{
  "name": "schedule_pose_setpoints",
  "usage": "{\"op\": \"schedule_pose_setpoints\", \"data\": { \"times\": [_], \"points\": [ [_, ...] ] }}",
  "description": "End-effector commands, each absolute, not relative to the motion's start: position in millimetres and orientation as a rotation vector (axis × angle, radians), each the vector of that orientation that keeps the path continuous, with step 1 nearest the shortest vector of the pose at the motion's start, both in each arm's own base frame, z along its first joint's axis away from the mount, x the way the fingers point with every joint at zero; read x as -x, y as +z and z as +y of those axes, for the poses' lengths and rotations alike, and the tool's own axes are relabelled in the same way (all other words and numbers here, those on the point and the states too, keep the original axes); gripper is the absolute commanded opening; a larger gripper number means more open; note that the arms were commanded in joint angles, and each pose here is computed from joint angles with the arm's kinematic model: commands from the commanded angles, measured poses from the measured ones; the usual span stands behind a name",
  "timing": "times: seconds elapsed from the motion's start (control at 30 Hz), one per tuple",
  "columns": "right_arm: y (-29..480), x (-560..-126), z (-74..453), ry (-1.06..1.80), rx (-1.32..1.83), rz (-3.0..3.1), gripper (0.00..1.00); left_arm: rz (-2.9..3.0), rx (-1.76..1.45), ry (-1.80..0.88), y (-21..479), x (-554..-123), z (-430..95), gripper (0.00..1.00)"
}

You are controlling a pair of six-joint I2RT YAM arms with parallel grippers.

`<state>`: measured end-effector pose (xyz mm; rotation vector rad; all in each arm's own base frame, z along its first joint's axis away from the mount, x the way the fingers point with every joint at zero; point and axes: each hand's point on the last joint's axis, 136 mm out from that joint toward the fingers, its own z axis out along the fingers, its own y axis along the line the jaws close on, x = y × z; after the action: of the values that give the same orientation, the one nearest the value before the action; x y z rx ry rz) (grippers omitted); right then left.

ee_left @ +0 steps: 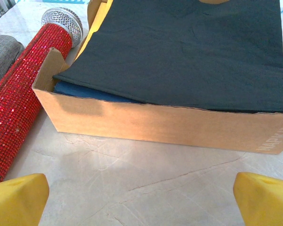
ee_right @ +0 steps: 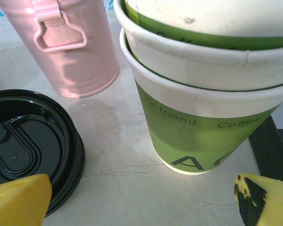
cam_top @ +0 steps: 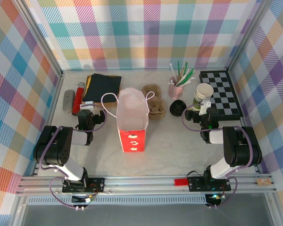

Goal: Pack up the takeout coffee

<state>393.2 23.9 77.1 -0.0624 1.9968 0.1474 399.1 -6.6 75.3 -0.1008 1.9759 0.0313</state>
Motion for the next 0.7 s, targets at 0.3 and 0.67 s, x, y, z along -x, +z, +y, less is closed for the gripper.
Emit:
{"op": "schedule_pose_setpoints", "data": {
  "times": [0.3, 0.67],
  "points": [
    [91.3, -398.1, 25.0, 0.168, 0.06, 1.956, 0.99, 1.96, 0.11, 0.008, 81.5, -400.3, -8.1, 1.0],
    [98.9, -396.4, 31.1, 0.191, 0.098, 1.943, 0.99, 1.947, 0.131, 0.038, 84.1, -399.0, -3.3, 1.0]
  ]
}}
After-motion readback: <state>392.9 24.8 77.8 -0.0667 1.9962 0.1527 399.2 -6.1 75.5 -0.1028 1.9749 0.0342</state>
